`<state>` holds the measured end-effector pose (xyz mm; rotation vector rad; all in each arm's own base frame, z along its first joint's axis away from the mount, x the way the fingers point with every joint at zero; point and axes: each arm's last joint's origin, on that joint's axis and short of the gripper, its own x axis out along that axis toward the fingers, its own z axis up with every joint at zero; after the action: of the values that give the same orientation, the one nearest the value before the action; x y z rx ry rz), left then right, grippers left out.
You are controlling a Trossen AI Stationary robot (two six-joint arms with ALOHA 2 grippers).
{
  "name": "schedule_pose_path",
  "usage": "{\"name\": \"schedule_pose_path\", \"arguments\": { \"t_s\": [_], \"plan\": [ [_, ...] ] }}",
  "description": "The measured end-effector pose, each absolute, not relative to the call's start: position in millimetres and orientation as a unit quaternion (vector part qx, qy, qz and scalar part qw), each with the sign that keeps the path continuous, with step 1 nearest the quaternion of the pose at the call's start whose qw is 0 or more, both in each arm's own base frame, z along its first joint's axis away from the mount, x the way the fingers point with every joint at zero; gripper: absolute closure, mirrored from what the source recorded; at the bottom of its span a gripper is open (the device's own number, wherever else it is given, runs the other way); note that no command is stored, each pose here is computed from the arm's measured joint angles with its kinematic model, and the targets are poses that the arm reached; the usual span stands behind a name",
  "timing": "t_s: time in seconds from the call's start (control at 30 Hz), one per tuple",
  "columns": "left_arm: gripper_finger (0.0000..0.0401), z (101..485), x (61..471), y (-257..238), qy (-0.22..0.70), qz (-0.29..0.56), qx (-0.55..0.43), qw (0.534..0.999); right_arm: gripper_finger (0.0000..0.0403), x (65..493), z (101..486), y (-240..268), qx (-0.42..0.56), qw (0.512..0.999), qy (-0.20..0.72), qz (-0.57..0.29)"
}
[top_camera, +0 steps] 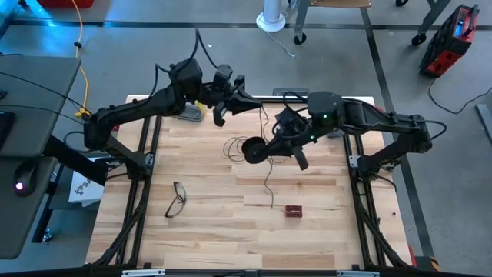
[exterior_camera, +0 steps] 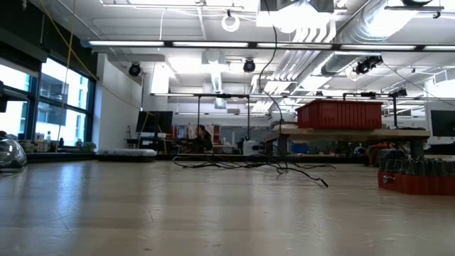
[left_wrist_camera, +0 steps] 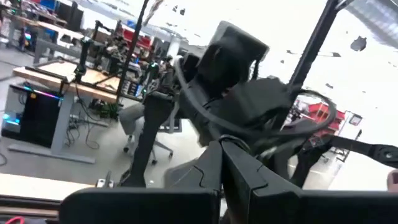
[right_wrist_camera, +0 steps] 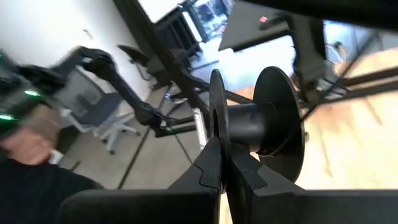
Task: Coil cords
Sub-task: Coil the black wire into the spool
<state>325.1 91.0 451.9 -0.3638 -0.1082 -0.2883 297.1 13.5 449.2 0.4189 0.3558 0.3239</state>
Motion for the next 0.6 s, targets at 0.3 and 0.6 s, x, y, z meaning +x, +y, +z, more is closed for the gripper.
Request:
{"name": "schedule_pose_path", "arguments": {
  "t_s": [0.3, 0.6],
  "plan": [
    [0.0401, 480.3, 314.1, 85.9, -0.033, -0.15, -0.162, 0.975, 0.0403, 294.5, 441.2, 9.5, 0.185, 0.956, 0.207, 0.1],
    [0.0401, 495.7, 309.1, 80.3, -0.053, -0.149, -0.153, 0.975, 0.0403, 292.6, 436.3, 5.4, 0.17, 0.958, 0.226, 0.056]
  ]
}}
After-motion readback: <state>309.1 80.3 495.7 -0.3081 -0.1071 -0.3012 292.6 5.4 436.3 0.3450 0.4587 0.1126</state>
